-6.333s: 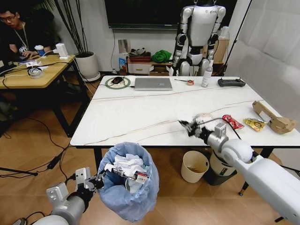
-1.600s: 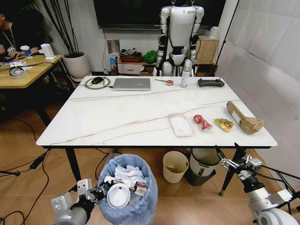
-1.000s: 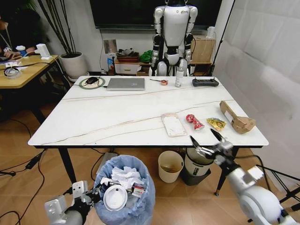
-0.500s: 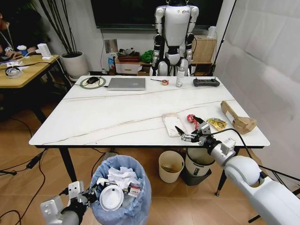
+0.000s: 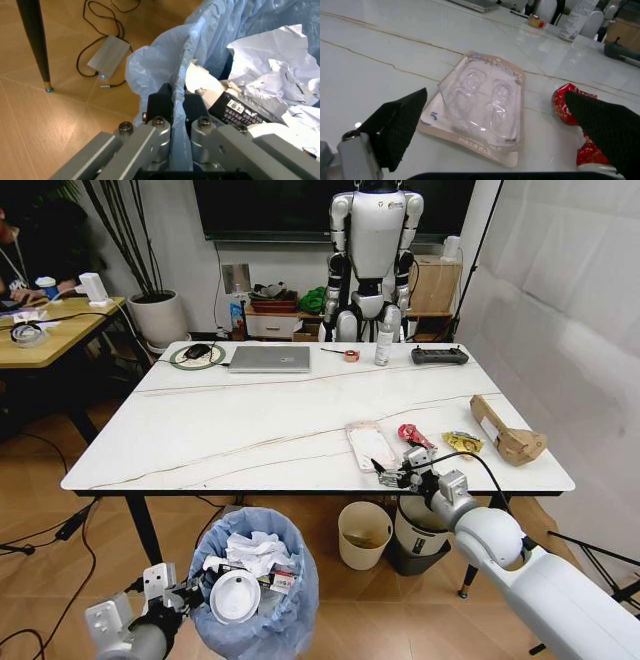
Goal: Pick up the trash bin and place the trash from the table into it.
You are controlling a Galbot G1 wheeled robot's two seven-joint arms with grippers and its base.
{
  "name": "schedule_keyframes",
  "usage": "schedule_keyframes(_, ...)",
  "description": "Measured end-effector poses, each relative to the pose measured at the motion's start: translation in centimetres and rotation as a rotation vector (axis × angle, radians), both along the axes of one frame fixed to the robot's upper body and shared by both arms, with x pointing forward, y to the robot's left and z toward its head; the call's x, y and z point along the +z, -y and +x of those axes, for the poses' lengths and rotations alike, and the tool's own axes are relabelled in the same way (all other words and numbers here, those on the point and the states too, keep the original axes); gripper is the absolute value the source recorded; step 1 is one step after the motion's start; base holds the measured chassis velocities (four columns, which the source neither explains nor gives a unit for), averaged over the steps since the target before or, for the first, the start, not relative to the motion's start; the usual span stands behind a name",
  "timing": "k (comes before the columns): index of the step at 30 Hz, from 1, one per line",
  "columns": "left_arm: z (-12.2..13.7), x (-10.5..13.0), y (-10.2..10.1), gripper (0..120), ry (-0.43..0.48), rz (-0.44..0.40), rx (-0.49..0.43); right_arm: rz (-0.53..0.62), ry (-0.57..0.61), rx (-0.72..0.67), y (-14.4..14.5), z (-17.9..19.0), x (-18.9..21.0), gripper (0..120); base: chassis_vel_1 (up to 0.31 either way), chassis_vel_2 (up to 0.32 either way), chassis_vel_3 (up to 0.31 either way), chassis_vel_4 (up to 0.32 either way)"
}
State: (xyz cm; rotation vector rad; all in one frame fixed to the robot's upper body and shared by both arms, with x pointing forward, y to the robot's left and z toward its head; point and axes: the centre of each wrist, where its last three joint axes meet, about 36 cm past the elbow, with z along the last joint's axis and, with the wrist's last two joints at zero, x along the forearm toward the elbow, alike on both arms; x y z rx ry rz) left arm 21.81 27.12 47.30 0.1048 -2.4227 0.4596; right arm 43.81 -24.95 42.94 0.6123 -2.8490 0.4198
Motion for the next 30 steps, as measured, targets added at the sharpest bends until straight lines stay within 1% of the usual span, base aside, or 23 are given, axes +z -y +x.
schedule_keyframes(14, 0.5, 0.0, -0.1, 0, 0.004, -0.005, 0.001, -0.027, -0.019, -0.019, -1.2, 1.1, -1.8, 100, 0.0, 0.0, 0.0, 0.0)
schedule_keyframes(20, 0.6, 0.0, -0.2, 0, 0.005, -0.008, 0.002, -0.043, -0.014, -0.03, -1.1, 1.7, -2.5, 100, 0.0, 0.0, 0.0, 0.0)
schedule_keyframes(30, 0.7, 0.1, -0.1, 0, 0.007, -0.012, 0.002, -0.044, -0.003, -0.034, -1.2, 2.4, -2.5, 100, 0.0, 0.0, 0.0, 0.0)
